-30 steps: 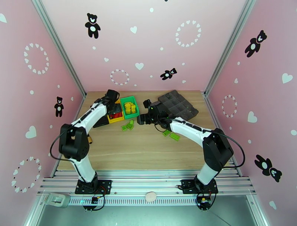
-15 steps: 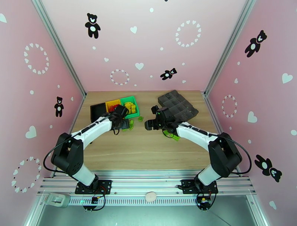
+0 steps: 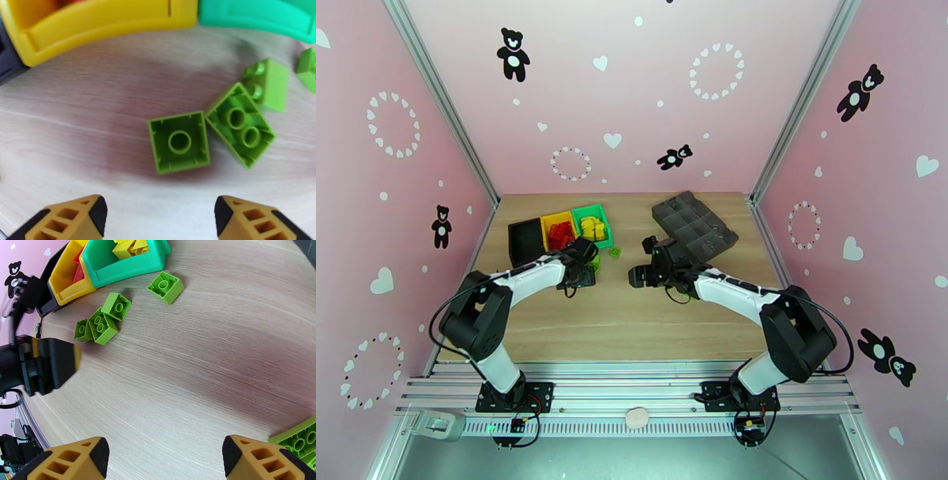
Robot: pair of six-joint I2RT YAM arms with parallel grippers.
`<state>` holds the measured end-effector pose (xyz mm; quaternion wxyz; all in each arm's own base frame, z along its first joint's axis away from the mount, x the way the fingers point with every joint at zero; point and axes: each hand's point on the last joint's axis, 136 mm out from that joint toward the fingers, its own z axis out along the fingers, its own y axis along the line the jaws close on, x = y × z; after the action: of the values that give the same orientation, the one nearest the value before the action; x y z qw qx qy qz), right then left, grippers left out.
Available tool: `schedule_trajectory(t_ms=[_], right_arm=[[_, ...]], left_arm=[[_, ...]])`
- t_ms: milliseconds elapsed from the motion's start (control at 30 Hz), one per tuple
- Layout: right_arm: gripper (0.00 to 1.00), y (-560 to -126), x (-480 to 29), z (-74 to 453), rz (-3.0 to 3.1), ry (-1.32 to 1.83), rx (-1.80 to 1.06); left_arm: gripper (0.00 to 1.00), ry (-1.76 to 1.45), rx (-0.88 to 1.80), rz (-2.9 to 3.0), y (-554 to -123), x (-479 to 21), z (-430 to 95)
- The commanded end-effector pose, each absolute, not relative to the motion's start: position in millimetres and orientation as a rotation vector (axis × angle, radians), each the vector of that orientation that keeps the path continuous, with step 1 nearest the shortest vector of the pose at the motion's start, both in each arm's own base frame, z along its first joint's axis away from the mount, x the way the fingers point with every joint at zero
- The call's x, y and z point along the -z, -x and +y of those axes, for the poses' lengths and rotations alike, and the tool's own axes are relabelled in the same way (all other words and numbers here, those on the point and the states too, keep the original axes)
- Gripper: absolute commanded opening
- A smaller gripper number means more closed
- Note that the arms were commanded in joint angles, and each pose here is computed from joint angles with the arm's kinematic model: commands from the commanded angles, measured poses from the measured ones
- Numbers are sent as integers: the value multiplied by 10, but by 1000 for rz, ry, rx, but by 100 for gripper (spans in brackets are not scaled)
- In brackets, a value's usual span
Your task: Sort the legos into containers by color
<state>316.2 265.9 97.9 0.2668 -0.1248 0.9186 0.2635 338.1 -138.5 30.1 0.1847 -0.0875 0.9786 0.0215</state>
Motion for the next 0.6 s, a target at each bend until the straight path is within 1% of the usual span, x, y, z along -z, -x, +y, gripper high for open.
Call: schedule_trajectory(t_ms=[0, 200, 433, 533, 567], right_arm=[[80, -3168, -1137, 2677, 2428, 328, -748], [80, -3177, -1190, 2677, 2414, 330, -750], [80, -3190, -1204, 2706, 2410, 330, -766], [79, -3192, -1221, 2710, 2405, 327, -771], [79, -3190, -1220, 2711, 2406, 327, -772]], left_arm=[[75, 260, -38, 2751, -3511, -244, -1462], [67, 292, -48, 2739, -3627, -200, -1422], [61, 305, -50, 2723, -3796, -225, -1424], [57, 321, -44, 2720, -3867, -218, -1404], [54, 323, -40, 2720, -3882, -212, -1409]])
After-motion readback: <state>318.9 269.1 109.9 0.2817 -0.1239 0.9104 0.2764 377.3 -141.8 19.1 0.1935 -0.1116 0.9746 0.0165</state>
